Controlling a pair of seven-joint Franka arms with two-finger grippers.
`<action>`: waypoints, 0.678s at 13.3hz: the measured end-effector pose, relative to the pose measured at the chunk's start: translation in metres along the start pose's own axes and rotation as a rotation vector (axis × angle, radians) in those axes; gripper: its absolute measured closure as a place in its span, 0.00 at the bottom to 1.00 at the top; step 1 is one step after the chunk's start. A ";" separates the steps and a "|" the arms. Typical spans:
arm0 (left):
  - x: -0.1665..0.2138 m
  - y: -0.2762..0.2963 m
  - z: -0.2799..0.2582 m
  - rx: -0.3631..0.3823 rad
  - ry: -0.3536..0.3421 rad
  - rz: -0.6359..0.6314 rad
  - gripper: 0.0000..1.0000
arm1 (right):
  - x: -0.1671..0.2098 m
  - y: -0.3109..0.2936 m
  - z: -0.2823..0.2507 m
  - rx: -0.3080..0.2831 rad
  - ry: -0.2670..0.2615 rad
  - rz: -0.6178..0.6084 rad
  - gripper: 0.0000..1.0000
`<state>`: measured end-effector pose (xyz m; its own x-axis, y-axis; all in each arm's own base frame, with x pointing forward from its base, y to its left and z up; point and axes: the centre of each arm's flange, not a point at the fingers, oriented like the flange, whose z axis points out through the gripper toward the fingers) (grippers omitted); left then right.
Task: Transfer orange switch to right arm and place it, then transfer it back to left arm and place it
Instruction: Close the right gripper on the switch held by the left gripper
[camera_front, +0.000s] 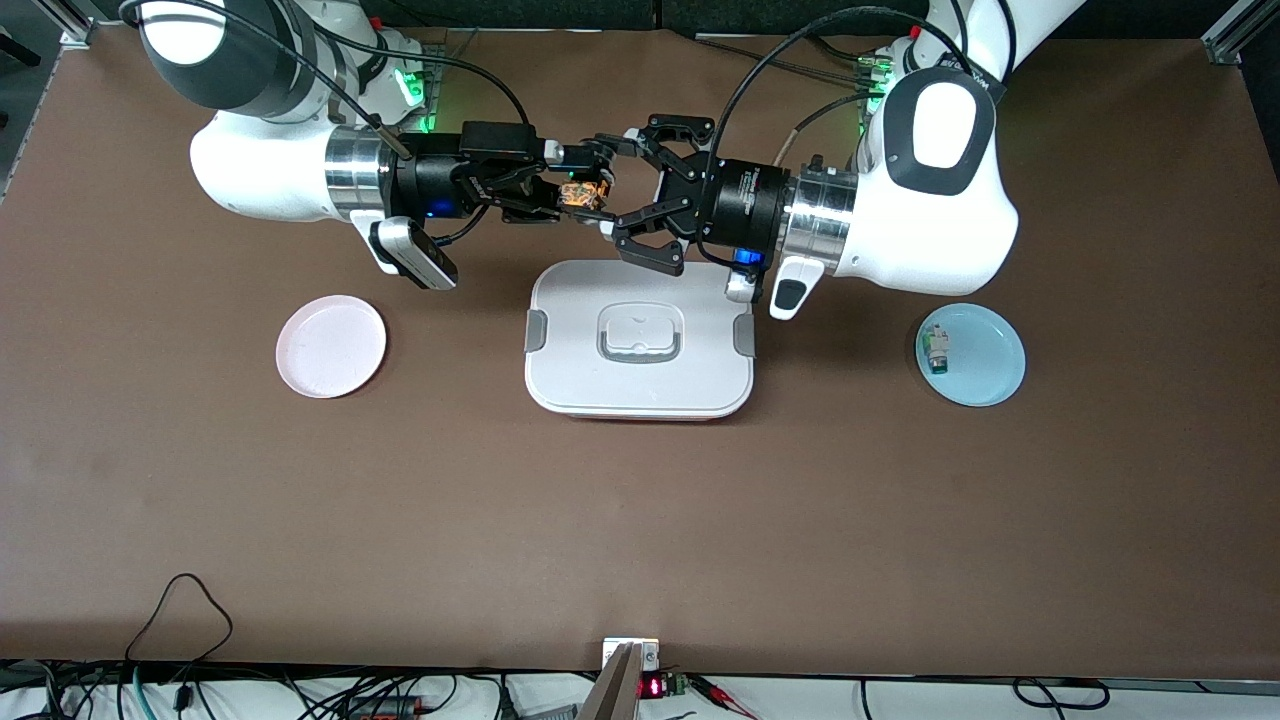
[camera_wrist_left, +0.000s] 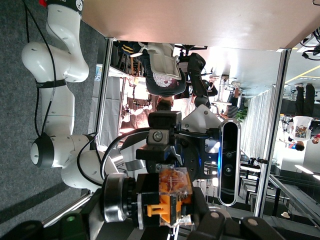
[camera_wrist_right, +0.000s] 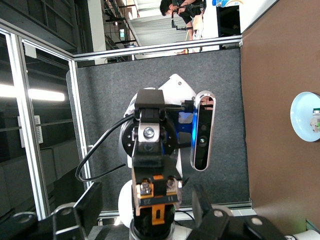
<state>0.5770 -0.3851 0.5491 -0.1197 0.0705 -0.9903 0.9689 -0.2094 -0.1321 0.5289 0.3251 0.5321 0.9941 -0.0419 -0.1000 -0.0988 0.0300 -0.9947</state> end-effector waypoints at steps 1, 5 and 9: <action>0.000 0.000 0.000 0.000 0.000 0.000 0.28 | 0.000 0.000 0.000 0.000 0.000 0.000 0.31; -0.003 0.000 0.000 -0.001 -0.003 0.004 0.28 | 0.000 0.001 0.000 0.000 0.003 -0.016 0.59; -0.003 0.000 0.000 -0.001 -0.005 0.005 0.28 | 0.000 0.000 0.000 0.001 0.003 -0.017 0.63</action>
<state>0.5776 -0.3850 0.5523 -0.1162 0.0651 -0.9911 0.9696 -0.2090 -0.1274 0.5286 0.3249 0.5322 0.9955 -0.0456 -0.0828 -0.0815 0.0301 -0.9962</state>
